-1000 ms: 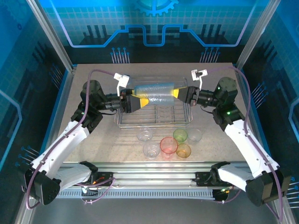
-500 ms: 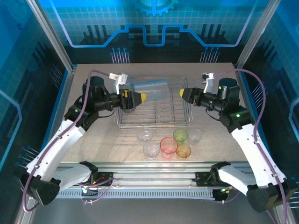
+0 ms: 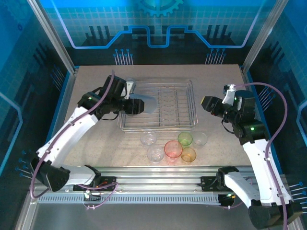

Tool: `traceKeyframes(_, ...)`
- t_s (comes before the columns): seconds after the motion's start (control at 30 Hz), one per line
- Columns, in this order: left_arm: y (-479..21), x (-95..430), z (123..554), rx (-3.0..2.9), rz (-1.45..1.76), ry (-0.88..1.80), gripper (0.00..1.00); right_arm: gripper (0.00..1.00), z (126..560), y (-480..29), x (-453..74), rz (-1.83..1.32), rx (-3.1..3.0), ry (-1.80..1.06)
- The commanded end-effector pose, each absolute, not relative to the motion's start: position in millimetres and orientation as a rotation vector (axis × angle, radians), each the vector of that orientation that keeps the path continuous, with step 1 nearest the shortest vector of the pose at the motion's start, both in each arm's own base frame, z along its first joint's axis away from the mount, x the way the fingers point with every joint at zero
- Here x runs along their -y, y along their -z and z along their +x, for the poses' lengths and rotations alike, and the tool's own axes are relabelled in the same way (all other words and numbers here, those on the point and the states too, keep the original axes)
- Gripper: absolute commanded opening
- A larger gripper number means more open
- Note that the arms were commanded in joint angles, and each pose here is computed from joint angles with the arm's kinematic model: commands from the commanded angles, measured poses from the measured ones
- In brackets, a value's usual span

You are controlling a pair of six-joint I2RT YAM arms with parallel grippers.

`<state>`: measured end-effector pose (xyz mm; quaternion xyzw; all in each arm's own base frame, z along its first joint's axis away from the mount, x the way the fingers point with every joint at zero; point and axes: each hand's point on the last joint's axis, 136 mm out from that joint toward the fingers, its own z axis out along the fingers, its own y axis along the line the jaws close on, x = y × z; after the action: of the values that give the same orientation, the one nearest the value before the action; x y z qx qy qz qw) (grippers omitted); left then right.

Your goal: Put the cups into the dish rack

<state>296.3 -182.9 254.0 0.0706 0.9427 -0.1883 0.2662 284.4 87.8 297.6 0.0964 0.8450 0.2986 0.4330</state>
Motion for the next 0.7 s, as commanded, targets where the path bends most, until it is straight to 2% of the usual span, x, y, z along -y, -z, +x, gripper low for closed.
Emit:
traceKeyframes(0.0,-239,167,294,-2.627,0.236,0.307,0.25,0.48,281,-291,-80,0.279,-2.117,-0.724)
traceKeyframes(0.4,-182,141,299,-2.819,0.223,-0.042,0.29,0.49,278,-288,-72,0.319,-2.124,-0.699)
traceKeyframes(0.67,-157,133,296,-2.888,0.232,-0.149,0.33,0.49,278,-287,-70,0.336,-2.122,-0.697)
